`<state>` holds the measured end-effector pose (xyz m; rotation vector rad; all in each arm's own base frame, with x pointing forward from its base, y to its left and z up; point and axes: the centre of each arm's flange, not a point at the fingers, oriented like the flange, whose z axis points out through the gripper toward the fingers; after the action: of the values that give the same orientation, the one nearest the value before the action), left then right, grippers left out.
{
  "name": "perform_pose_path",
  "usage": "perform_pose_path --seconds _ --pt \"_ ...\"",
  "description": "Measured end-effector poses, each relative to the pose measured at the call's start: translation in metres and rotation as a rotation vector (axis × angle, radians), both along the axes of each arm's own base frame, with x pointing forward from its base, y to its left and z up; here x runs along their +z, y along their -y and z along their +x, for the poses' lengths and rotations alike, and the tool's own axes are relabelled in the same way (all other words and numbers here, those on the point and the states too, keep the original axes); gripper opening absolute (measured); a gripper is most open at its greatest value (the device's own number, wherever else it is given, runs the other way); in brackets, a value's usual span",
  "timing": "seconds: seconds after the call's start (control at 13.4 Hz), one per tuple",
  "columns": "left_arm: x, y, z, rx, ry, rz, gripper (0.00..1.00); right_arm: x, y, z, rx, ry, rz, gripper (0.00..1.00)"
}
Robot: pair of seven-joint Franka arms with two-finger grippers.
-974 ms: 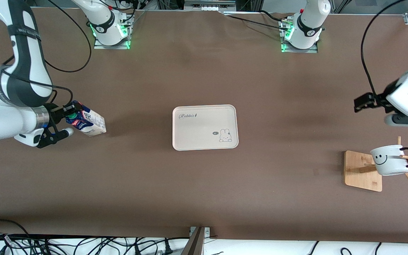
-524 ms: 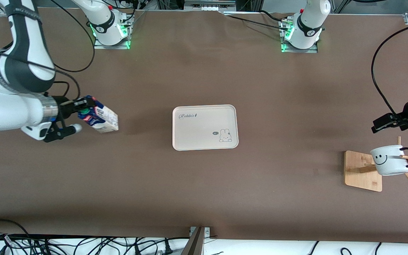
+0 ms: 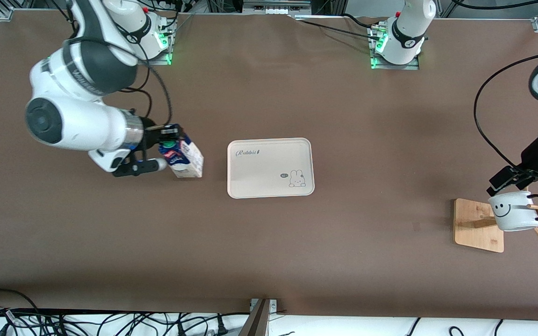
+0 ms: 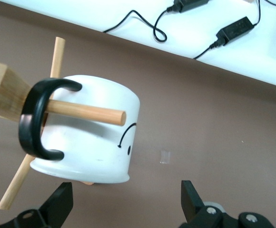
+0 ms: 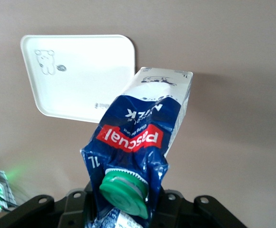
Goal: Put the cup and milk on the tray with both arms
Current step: 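Carry the carton toward the tray while the left gripper reaches the mug, then lower the carton onto the tray while the left gripper grasps the mug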
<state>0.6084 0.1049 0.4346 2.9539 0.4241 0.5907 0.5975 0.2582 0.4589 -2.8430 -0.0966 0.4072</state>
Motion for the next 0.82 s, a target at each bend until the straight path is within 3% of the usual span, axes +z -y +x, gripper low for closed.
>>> perform_pose_path --seconds 0.22,0.37,0.52,0.82 --pt "-0.014 -0.001 -0.016 0.059 0.107 -0.005 1.00 -0.001 -0.040 -0.006 -0.086 0.038 -0.003 0.42" --pt "-0.021 0.002 -0.017 0.109 0.135 -0.059 1.00 -0.010 -0.062 -0.007 -0.114 0.055 0.005 0.42" --pt "-0.029 0.007 -0.014 0.150 0.152 -0.110 1.00 -0.027 -0.088 -0.014 -0.093 0.053 0.011 0.42" --pt "-0.030 0.008 0.000 0.157 0.171 -0.120 1.00 -0.059 -0.130 -0.034 -0.006 0.036 -0.006 0.42"
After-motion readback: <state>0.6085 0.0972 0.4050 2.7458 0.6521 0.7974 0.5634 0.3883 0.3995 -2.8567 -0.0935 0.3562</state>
